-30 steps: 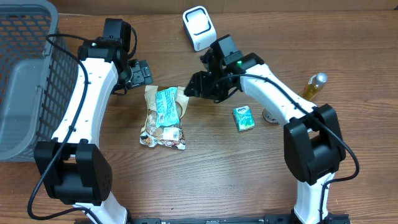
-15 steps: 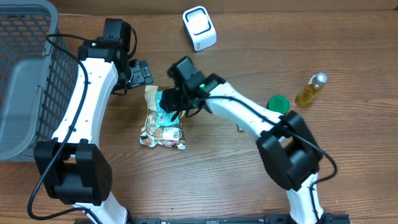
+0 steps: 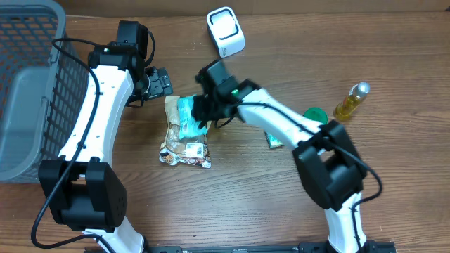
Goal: Scan the item barcode
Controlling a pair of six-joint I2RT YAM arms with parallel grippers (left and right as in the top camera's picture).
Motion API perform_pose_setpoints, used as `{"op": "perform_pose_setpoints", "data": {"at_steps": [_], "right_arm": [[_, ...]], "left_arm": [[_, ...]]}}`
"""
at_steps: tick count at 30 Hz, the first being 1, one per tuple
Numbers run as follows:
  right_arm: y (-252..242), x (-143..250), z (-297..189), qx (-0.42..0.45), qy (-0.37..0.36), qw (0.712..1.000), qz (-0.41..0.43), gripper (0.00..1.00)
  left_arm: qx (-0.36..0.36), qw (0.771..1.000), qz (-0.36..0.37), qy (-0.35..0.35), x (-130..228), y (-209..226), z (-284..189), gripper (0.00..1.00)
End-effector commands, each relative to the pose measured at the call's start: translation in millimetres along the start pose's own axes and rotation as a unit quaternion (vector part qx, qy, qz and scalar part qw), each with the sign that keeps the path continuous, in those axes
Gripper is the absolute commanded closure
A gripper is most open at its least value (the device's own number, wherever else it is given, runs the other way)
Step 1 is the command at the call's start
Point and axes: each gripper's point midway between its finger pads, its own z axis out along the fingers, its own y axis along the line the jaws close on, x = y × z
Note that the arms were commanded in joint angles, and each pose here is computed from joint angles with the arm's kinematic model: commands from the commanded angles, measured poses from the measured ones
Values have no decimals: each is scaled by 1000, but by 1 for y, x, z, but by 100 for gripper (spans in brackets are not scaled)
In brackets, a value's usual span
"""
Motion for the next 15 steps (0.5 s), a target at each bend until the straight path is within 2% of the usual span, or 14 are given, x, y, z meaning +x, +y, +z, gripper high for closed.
{"op": "perform_pose_setpoints", "data": {"at_steps": [1, 5, 9, 15], "right_arm": [[25, -25, -61, -94, -20, 995, 3, 96], [-32, -17, -70, -28, 8, 997, 73, 96], [-72, 3, -69, 63, 27, 992, 103, 96], [-79, 48, -46, 85, 78, 987, 113, 96]], "left_arm": [[3, 1000, 10, -15, -4, -3, -9, 0], [3, 1000, 10, -15, -4, -3, -9, 0], [3, 1000, 10, -15, -4, -3, -9, 0], [3, 1000, 10, -15, -4, -3, -9, 0]]}}
